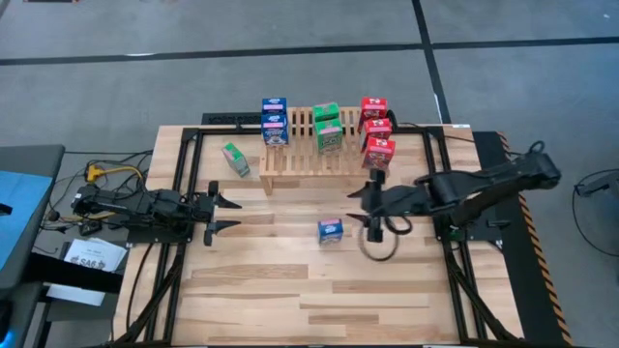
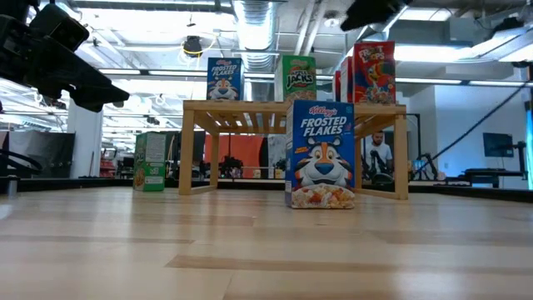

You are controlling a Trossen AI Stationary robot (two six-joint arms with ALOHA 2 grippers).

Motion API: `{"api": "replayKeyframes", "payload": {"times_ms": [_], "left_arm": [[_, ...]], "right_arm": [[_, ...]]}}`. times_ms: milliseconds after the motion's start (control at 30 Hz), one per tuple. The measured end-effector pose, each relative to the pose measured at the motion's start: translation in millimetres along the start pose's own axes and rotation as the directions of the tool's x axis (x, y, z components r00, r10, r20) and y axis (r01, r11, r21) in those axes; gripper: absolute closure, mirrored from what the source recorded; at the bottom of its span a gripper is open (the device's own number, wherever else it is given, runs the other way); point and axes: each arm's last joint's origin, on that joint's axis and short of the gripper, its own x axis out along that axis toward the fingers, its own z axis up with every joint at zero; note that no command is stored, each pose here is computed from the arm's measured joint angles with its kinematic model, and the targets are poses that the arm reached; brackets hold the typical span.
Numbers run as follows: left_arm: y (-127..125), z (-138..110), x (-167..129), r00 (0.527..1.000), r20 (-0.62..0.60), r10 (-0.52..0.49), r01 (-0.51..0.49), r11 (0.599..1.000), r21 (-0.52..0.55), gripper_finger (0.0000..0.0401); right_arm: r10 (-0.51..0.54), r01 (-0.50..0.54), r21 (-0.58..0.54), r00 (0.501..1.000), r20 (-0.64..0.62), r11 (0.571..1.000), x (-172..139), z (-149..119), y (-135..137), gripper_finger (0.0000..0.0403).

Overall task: Stack cereal on shelf
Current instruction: Put the blue cereal box on the shelf aligned with the other blue cereal box

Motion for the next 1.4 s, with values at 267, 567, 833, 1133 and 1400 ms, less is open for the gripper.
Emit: {"api": "replayKeyframes", "payload": {"times_ms": [267, 567, 833, 1133, 1400], "left_arm": [[0, 0, 0, 1.000, 0.000, 0.000, 0.000, 1.000, 0.000, 0.0187], [0, 0, 0, 1.000, 0.000, -0.001, 0.001, 1.000, 0.000, 0.0187], [0, 0, 0, 1.000, 0.000, -0.002, 0.002, 1.000, 0.000, 0.0187], [0, 0, 0, 1.000, 0.000, -0.001, 0.001, 1.000, 0.000, 0.0187], [0, 0, 0, 1.000, 0.000, -0.001, 0.001, 1.000, 0.000, 0.0187]], "right_arm": [[0.029, -0.046, 0.086, 0.981, 0.193, 0.995, -12, -68, -2, 0.0152], [0.006, -0.058, 0.184, 0.963, 0.268, 0.981, -14, -132, 4, 0.0152], [0.014, -0.093, 0.183, 0.919, 0.393, 0.979, -7, -179, 7, 0.0152], [0.007, -0.109, 0.209, 0.901, 0.434, 0.972, 0, -209, 5, 0.0152], [0.013, -0.092, 0.191, 0.924, 0.381, 0.977, 2, -214, 6, 0.0152]]}}
